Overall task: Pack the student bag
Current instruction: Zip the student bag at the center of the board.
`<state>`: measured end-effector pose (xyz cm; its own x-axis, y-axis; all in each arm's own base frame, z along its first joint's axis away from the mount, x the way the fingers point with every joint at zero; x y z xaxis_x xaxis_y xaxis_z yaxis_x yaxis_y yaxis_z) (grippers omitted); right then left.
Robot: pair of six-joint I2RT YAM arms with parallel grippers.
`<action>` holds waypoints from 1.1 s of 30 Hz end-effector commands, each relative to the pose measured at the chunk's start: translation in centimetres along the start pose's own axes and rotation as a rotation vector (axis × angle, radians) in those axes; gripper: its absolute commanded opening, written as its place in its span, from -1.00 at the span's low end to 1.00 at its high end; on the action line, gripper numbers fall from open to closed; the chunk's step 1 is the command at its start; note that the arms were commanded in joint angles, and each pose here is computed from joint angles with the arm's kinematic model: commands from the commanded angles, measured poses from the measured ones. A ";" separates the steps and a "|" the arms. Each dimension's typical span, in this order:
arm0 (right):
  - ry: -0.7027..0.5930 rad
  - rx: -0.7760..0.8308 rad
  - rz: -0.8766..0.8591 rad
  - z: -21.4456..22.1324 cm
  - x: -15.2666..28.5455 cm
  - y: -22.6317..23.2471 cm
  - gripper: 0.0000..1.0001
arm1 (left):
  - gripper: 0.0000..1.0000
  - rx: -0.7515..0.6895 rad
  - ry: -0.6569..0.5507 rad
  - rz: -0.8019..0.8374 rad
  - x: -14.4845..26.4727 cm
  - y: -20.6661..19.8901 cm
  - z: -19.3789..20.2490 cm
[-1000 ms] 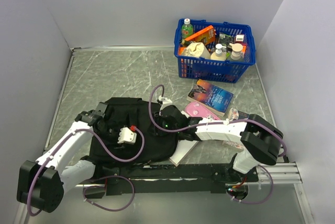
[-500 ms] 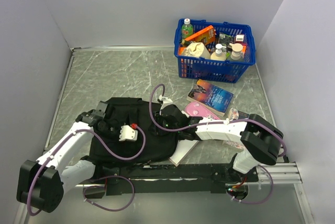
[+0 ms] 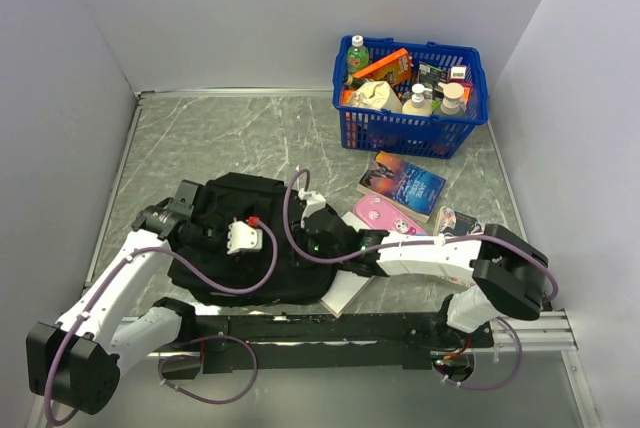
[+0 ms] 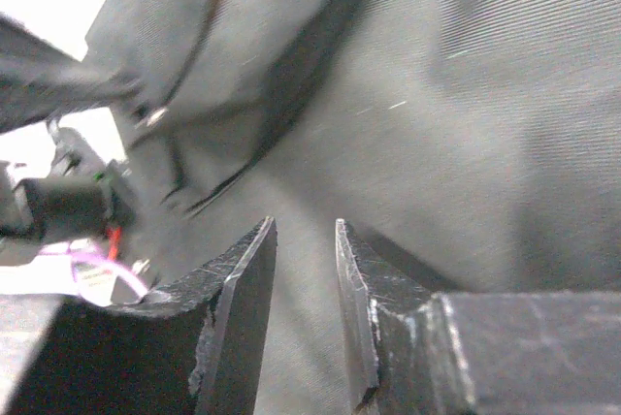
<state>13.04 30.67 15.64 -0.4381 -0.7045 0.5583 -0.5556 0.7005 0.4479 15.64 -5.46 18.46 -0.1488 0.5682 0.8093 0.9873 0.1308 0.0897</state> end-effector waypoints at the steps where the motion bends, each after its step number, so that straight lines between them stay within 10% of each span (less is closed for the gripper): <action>1: -0.069 0.050 -0.076 -1.4 2.0 3.5 -0.16 | -0.98 0.067 -0.083 -0.083 0.7 1.1 -1.7; 7: -0.047 0.089 -0.009 -1.8 3.5 5.4 0.47 | -0.98 0.210 -0.189 -0.132 0.5 2.2 -3.1; 18: -0.128 0.238 0.087 0.6 6.7 6.7 0.47 | -0.98 0.349 -0.353 0.047 -1.6 2.9 -6.3; 33: -0.099 0.335 0.191 1.2 -0.1 8.1 0.68 | -0.98 0.308 -0.361 0.043 -1.1 1.7 -6.5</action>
<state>6.91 34.56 17.71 -0.5680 -0.5892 0.5747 -0.6547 0.7466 0.1184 18.05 -10.60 20.00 -0.1818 0.7669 0.6154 0.9076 0.3718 -0.1952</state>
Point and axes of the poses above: each gripper's point midway between its finger pads, its own x axis back along the fingers, its own y axis along the line the jaws close on, z = x × y, the point moved 10 cm from there along x, back along the fingers, and after that the axes turned 7 degrees about x, right-handed, at the moved point
